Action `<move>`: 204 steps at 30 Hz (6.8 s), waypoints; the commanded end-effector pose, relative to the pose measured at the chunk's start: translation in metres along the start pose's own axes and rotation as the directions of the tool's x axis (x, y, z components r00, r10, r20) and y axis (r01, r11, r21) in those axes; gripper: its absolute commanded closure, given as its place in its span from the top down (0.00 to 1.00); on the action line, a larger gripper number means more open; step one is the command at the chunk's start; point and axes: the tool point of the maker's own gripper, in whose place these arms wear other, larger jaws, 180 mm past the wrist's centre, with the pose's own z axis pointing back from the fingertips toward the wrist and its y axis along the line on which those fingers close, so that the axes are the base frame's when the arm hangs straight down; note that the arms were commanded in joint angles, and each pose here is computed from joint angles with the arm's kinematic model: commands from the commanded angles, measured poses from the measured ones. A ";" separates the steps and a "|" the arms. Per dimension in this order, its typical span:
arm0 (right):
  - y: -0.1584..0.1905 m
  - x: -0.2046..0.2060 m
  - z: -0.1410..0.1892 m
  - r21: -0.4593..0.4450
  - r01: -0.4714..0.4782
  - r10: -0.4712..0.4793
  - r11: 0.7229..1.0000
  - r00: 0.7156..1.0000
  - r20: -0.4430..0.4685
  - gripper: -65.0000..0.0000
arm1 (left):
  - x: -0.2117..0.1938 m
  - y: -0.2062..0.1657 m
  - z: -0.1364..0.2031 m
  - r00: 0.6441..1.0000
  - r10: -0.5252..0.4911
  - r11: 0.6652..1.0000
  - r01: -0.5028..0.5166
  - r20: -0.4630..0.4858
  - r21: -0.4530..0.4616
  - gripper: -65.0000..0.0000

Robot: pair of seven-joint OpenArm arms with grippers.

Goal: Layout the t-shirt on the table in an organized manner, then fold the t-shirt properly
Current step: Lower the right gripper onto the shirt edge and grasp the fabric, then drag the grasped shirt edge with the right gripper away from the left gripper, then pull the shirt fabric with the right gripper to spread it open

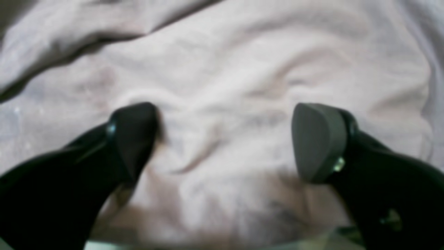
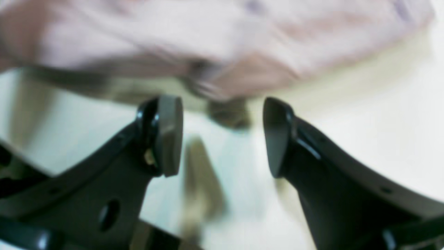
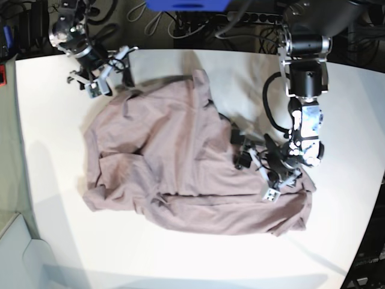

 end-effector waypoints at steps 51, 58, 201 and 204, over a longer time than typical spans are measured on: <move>0.016 0.205 -0.169 0.194 -0.793 0.817 0.577 0.563 -0.129 0.11 | -0.041 0.036 0.031 0.992 -0.041 0.995 0.052 -0.117 0.089 0.93; 0.039 0.232 -0.146 0.096 -0.826 0.831 0.555 0.556 -0.022 0.47 | -0.041 0.034 0.036 0.993 -0.054 0.993 0.065 -0.108 0.095 0.93; -0.063 -0.033 0.048 -0.252 -0.219 0.090 0.943 0.894 -0.440 0.29 | -0.060 0.023 0.034 0.995 0.056 0.995 -0.049 -0.085 0.086 0.93; -0.064 -0.026 0.052 -0.264 -0.229 0.100 0.937 0.900 -0.425 0.43 | -0.059 0.024 0.035 0.995 0.053 0.995 -0.046 -0.081 0.087 0.93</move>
